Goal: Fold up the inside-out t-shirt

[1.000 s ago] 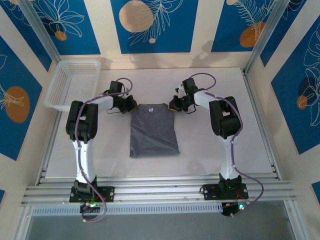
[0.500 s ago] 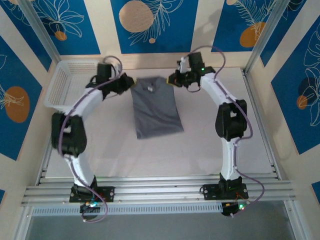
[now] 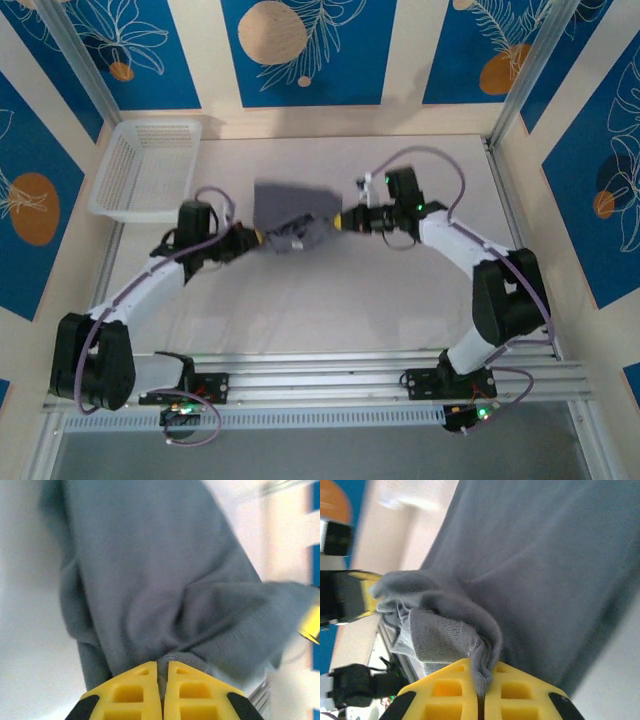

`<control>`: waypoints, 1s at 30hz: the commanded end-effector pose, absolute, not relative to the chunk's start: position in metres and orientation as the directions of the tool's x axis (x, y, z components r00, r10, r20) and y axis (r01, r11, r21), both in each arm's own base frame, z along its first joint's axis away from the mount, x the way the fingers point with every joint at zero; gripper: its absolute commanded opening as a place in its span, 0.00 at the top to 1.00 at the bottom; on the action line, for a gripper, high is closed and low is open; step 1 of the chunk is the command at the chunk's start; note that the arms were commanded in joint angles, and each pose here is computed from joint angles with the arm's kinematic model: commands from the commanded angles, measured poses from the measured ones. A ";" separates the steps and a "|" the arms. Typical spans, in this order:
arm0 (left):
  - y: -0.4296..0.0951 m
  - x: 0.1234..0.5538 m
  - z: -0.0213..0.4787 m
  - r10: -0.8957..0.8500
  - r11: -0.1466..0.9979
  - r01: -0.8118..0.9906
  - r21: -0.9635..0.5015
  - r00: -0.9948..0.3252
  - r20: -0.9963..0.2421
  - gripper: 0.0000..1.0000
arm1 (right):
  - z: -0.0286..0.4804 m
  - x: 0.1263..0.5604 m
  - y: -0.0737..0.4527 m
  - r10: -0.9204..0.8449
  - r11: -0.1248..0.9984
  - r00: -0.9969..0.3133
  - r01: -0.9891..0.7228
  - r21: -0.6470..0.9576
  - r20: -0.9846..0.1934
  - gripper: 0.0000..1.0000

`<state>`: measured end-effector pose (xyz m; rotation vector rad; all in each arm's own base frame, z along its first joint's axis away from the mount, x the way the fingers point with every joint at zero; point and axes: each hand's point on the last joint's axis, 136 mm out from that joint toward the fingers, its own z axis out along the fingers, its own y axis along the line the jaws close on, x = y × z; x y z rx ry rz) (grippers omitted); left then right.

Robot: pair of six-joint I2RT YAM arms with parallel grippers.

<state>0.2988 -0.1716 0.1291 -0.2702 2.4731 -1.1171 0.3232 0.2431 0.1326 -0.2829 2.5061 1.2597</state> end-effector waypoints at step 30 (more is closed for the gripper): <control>-0.108 0.345 0.094 -0.298 0.939 -0.128 -0.318 -0.764 -0.573 1.00 | 0.106 0.415 0.268 -0.062 0.596 -0.896 -0.386 0.704 -0.439 0.98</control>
